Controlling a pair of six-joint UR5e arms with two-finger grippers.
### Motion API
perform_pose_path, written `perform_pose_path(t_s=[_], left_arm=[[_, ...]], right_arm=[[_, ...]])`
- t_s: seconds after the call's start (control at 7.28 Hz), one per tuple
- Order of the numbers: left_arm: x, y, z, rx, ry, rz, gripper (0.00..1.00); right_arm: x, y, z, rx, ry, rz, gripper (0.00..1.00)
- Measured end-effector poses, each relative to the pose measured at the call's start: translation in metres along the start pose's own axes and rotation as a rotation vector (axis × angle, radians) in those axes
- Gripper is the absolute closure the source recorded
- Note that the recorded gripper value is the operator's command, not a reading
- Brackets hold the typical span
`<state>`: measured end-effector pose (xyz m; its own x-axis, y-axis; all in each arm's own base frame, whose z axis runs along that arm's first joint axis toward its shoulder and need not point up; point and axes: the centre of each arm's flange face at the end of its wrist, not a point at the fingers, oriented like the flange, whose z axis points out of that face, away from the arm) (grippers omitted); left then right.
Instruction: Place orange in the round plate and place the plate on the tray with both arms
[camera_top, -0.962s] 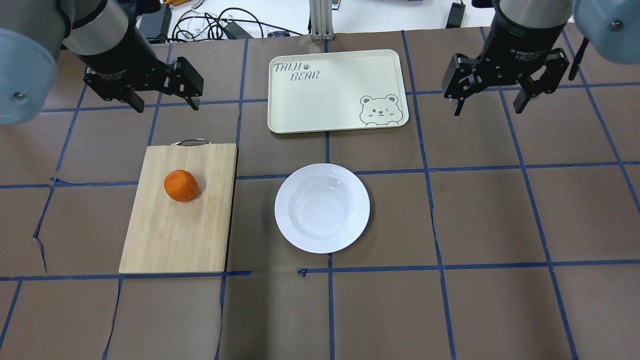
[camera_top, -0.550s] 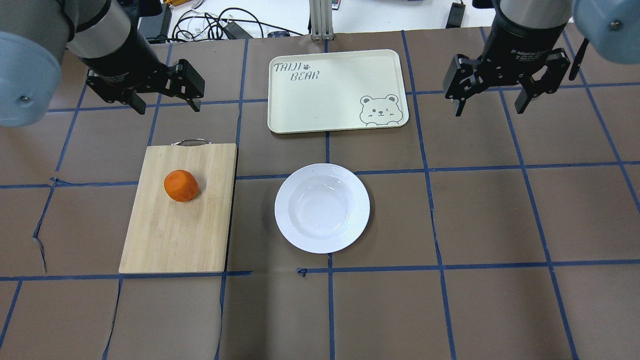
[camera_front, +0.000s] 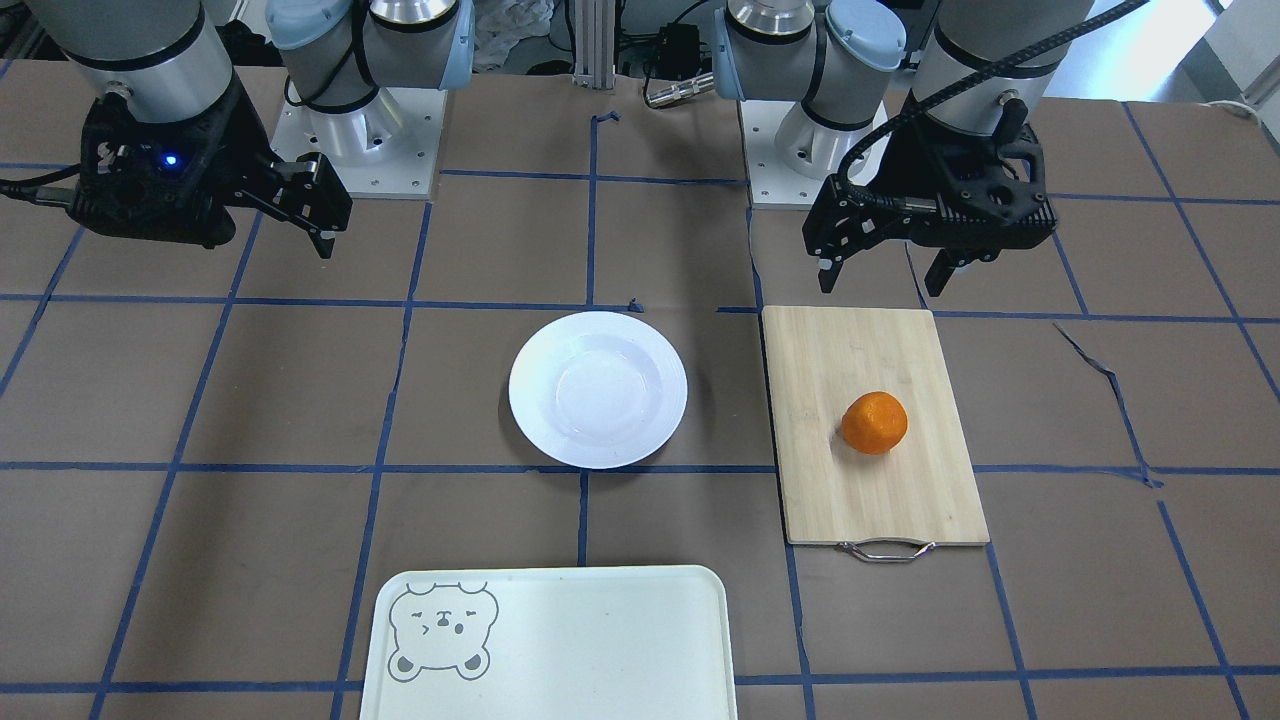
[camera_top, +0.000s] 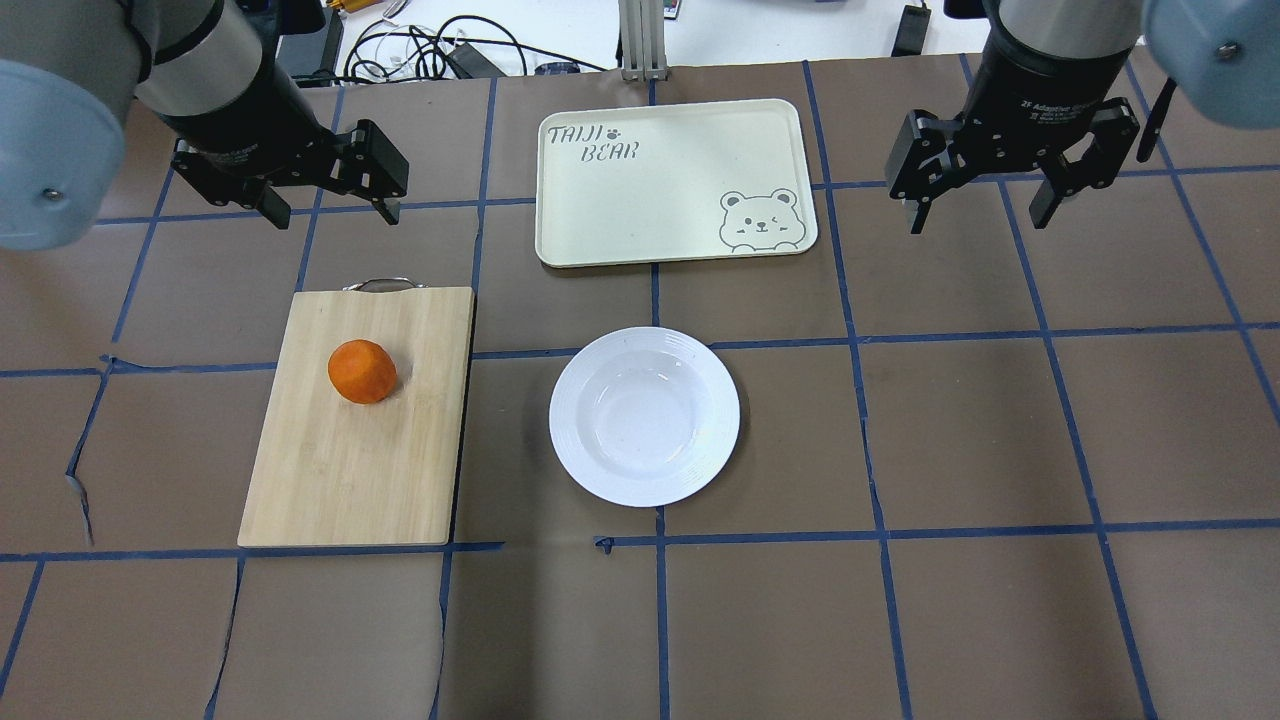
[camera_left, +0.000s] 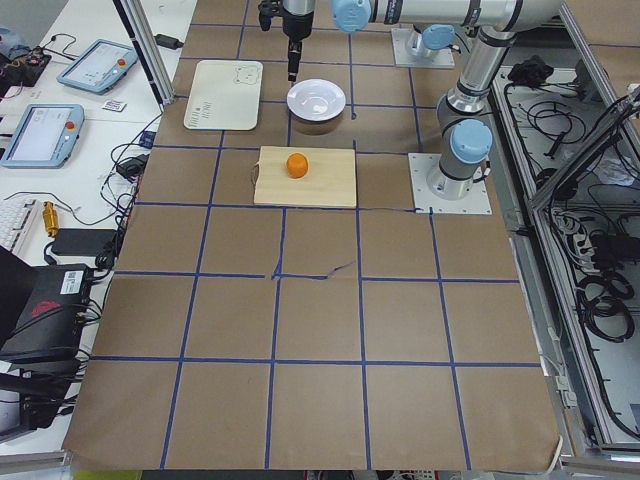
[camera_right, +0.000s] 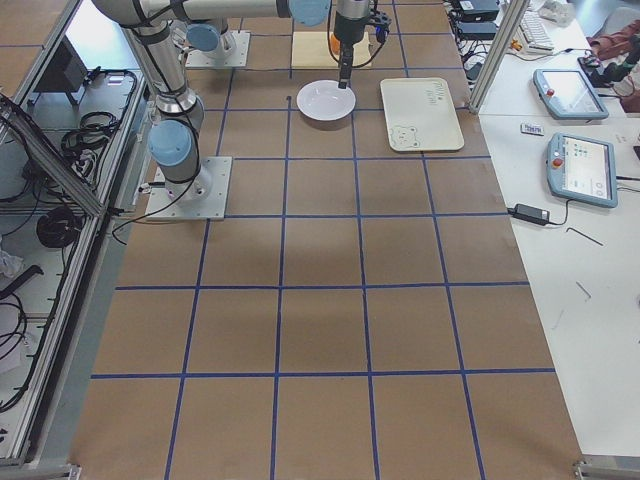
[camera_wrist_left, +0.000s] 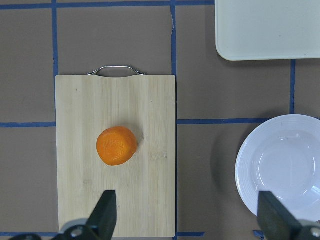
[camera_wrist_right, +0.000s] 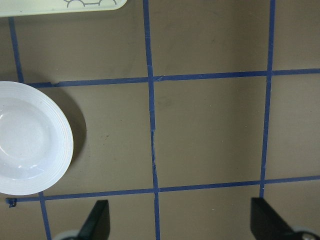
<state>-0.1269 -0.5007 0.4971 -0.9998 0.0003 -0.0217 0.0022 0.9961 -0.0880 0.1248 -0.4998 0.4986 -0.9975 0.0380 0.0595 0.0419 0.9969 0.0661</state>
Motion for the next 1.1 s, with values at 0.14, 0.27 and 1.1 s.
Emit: perform_pose_path(t_s=[0.14,0.27,1.1], left_arm=[[0.000,0.000,-0.001,0.001,0.001,-0.002,0.00],[-0.001,0.000,-0.003,0.003,0.001,-0.005,0.00],[-0.062,-0.040,0.128,-0.197,-0.010,-0.012,0.00]], right_arm=[[0.000,0.000,0.000,0.000,-0.001,0.000,0.00],[0.000,0.000,0.000,0.001,-0.001,0.000,0.00],[0.000,-0.001,0.001,0.000,0.001,0.000,0.00]])
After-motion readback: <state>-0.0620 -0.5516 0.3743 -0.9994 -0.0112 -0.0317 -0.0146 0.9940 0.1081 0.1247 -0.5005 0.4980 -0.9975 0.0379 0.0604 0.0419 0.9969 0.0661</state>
